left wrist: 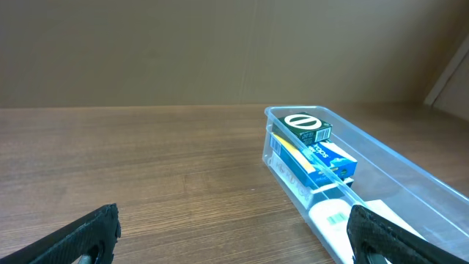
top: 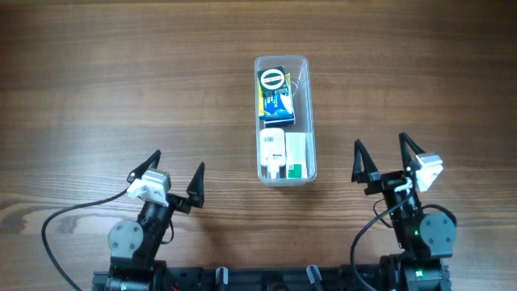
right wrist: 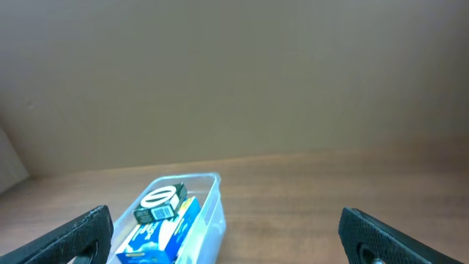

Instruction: Pack container

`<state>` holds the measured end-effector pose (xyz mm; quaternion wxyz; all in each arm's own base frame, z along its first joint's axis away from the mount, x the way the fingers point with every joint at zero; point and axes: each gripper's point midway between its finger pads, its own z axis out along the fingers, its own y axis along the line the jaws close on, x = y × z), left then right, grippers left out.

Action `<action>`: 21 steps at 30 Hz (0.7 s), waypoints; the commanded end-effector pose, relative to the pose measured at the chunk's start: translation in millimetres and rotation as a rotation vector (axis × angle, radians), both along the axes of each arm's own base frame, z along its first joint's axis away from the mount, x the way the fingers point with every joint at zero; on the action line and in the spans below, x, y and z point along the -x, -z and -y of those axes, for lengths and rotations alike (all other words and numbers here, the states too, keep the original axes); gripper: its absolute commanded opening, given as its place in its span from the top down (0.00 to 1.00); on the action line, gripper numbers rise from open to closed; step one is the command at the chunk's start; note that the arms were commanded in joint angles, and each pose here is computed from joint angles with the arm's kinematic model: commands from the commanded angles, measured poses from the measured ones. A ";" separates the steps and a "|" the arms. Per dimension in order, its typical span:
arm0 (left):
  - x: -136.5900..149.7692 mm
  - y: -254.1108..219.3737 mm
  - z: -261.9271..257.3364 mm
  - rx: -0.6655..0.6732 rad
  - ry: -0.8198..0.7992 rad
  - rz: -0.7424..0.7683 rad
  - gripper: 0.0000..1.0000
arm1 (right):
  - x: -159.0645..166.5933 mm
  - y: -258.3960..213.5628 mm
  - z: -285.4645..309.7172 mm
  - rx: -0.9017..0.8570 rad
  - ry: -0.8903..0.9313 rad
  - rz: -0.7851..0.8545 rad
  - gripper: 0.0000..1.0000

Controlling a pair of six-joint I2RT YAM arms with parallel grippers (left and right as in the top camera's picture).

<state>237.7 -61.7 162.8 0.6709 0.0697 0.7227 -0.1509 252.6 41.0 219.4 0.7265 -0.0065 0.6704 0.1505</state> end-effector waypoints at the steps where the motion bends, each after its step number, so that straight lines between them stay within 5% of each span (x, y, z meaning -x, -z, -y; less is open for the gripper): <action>1: 0.6 0.9 0.4 -0.014 0.007 0.006 0.00 | 7.0 -4.3 -4.5 0.078 -0.017 0.057 0.00; 21: 0.6 0.9 0.4 -0.014 0.007 0.006 0.00 | 6.6 41.1 39.3 0.078 0.159 -0.077 0.00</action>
